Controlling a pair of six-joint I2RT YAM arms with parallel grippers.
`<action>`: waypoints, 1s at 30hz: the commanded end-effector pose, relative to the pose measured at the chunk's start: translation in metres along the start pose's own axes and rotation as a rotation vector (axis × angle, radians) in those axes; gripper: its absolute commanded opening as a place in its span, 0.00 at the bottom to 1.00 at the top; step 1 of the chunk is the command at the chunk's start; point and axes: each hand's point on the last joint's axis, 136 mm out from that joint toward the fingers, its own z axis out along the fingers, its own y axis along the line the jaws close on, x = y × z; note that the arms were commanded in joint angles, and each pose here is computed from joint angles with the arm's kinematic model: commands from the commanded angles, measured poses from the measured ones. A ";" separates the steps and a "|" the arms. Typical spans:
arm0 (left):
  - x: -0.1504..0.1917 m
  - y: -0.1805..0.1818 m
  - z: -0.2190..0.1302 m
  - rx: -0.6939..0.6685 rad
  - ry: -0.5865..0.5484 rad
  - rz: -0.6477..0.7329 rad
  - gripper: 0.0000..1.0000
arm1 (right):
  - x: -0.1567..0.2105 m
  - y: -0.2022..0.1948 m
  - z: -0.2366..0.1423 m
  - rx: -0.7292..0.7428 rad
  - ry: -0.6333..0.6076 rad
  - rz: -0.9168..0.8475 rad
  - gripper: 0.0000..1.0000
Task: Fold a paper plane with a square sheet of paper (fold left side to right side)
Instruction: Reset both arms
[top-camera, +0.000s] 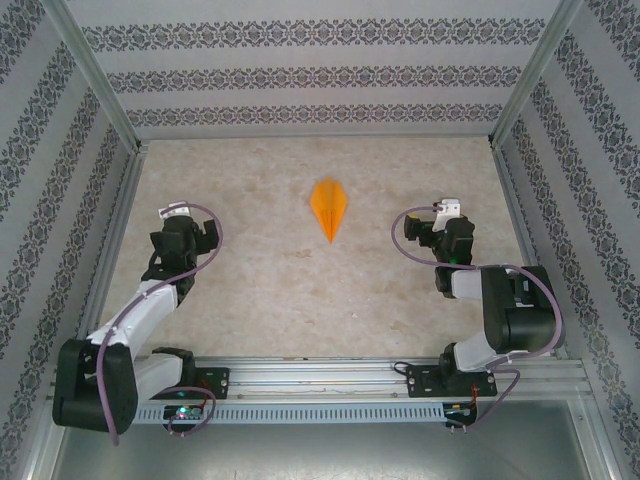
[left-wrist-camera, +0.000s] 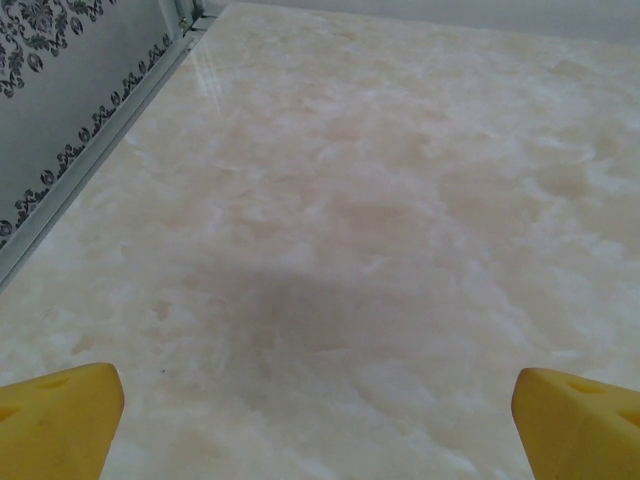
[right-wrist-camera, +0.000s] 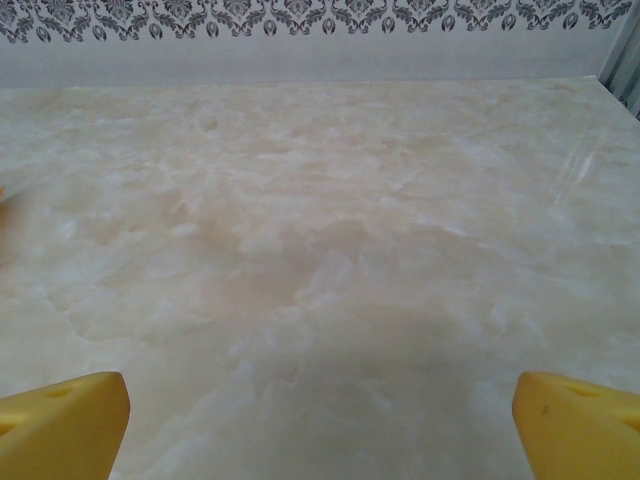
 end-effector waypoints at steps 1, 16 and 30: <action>-0.015 -0.002 0.010 0.017 -0.094 0.037 1.00 | -0.006 0.001 -0.001 -0.009 -0.031 -0.004 0.98; -0.003 -0.044 0.038 0.265 -0.197 0.100 1.00 | -0.006 0.002 -0.001 -0.009 -0.031 -0.005 0.98; 0.019 -0.038 0.045 0.288 -0.265 0.052 1.00 | -0.006 0.002 -0.001 -0.008 -0.031 -0.005 0.98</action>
